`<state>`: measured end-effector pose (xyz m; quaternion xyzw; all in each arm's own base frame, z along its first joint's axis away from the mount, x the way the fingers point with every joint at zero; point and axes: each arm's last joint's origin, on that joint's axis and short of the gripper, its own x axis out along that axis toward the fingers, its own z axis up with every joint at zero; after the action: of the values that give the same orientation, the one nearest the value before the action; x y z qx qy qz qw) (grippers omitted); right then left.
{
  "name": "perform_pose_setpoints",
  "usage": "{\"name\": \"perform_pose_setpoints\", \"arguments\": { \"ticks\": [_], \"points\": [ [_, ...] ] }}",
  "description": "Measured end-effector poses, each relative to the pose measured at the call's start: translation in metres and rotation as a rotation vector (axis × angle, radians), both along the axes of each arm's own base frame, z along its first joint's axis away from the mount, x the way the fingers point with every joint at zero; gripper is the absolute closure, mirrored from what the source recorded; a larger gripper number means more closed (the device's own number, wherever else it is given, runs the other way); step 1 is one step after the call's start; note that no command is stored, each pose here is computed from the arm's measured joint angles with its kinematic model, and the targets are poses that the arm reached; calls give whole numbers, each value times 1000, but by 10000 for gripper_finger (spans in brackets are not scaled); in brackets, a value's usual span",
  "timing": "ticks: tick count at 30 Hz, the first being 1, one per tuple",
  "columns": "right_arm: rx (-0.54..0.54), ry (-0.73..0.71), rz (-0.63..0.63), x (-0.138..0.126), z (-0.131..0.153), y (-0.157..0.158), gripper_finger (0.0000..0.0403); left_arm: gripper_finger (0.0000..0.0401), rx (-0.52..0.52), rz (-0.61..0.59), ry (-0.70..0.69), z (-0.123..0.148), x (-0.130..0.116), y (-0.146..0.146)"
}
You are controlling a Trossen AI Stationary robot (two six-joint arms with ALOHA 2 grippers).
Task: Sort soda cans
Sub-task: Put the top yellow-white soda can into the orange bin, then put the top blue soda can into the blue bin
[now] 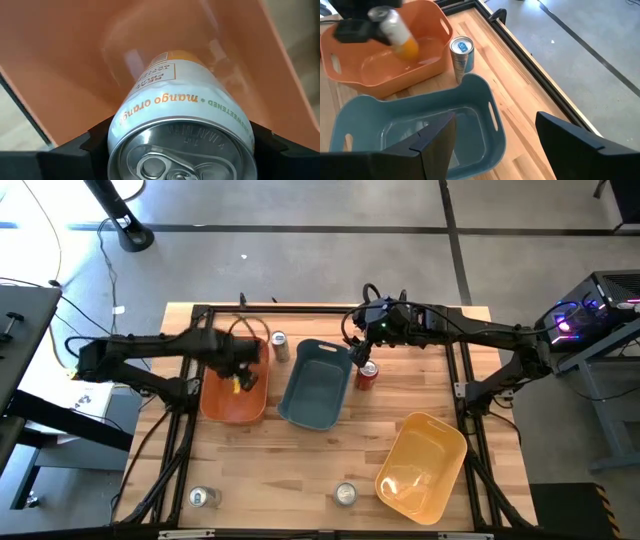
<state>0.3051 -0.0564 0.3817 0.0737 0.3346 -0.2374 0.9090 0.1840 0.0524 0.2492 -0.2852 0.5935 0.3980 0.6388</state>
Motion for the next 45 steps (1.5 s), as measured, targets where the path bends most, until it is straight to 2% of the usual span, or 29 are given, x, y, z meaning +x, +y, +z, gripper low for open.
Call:
{"name": "perform_pose_setpoints", "arguments": {
  "ticks": [8, 16, 22, 31, 42, 45],
  "points": [
    [18, -11, -17, 0, 0, 0, 134, 120, -68, -75, 74, -16, 0, 44],
    [30, -18, -29, 0, 0, 0, 134, 118, -132, -127, 174, -39, 7, 62],
    [35, -20, -34, 0, 0, 0, 134, 20, -146, -172, 194, -42, 8, 62],
    [32, -20, -31, 0, 0, 0, 134, 17, -77, -174, 97, -14, 1, 58],
    [-3, -13, -1, 1, 1, -1, 134, 16, 78, -173, -113, 43, -4, 56],
    [-6, -29, -1, 2, 2, -1, 134, 16, 142, -175, -223, 54, 3, 59]
  ]
}}
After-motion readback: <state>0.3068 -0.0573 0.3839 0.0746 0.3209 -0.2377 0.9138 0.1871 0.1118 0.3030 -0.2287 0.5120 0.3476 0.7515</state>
